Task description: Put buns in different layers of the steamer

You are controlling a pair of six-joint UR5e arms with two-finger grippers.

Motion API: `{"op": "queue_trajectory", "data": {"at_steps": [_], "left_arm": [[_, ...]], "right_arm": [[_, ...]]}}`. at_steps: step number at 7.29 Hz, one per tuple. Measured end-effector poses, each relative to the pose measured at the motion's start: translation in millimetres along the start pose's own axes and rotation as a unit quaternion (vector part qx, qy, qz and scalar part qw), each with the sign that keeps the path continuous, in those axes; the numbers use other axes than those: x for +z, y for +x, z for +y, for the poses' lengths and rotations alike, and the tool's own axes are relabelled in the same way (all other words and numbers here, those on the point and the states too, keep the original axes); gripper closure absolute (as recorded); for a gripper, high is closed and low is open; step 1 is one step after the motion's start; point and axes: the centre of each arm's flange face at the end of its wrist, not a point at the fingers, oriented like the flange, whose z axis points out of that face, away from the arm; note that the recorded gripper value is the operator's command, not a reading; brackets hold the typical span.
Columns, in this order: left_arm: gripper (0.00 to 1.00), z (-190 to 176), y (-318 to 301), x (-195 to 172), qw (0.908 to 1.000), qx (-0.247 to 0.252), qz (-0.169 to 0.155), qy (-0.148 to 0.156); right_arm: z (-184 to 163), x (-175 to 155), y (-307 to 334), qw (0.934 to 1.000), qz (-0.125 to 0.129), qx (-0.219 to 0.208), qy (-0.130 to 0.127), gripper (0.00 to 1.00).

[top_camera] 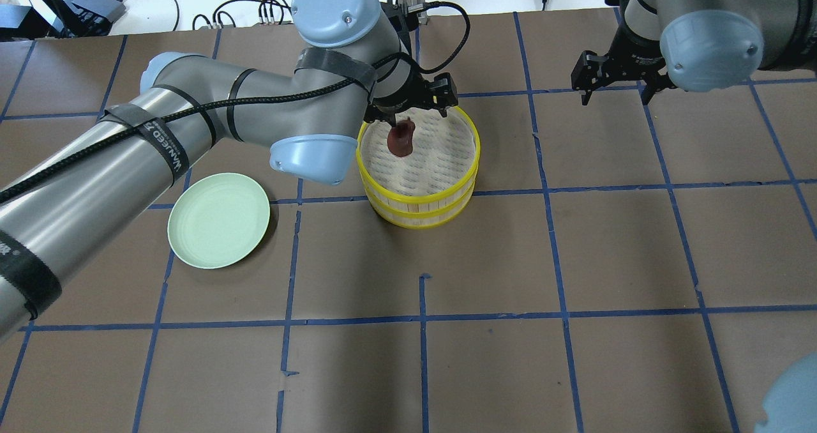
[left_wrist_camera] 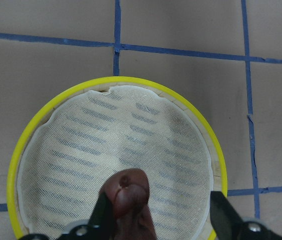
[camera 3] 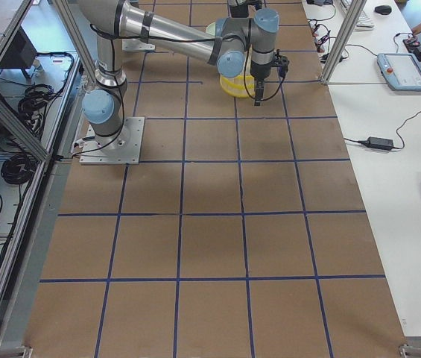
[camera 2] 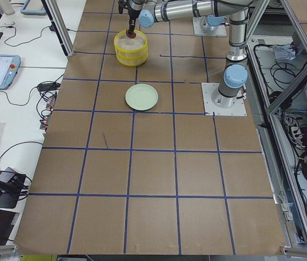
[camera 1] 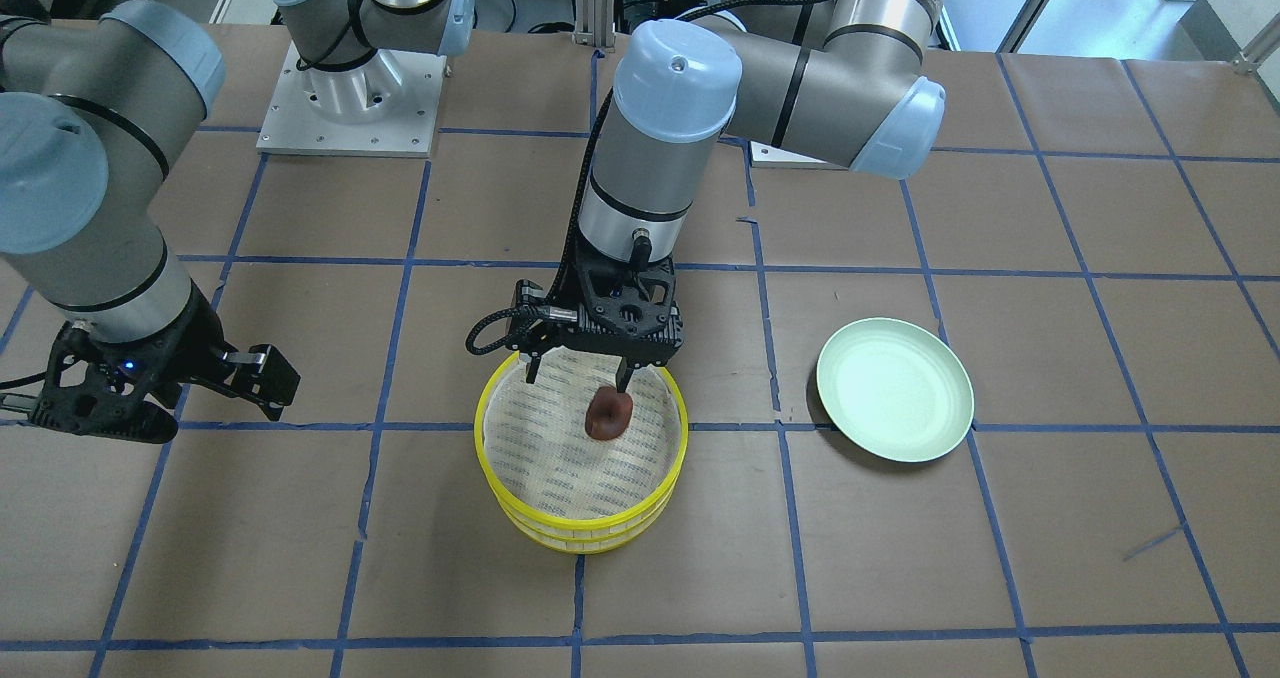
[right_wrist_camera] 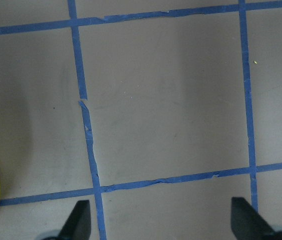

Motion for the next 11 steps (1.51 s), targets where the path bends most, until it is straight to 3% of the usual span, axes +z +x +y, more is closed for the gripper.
{"op": "queue_trajectory", "data": {"at_steps": [3,5,7,9,11], "left_arm": [[0.0,-2.3,-1.3,-9.5,0.9997,0.025,0.0,0.007],[0.0,-20.1,-45.1,-41.5,0.9927,0.118,-0.022,0.007],[0.0,-40.7,-129.1,-64.0,0.9866,0.15,-0.052,-0.037],[0.0,-49.4,-213.2,-83.3,0.9775,0.161,-0.106,-0.086],[0.0,-47.0,-241.1,-126.5,0.974,0.162,-0.12,-0.104]], "right_arm": [[1.1,0.0,-0.6,1.0,0.0,-0.001,-0.001,0.0],[2.1,0.0,-1.8,1.0,0.0,-0.001,-0.001,0.0],[2.8,-0.3,-3.1,1.0,0.0,-0.002,0.0,0.0],[5.9,-11.5,-4.9,0.9999,-0.012,0.0,0.006,0.0],[23.6,-47.3,-6.6,0.9994,-0.032,0.008,0.008,0.0]]}}
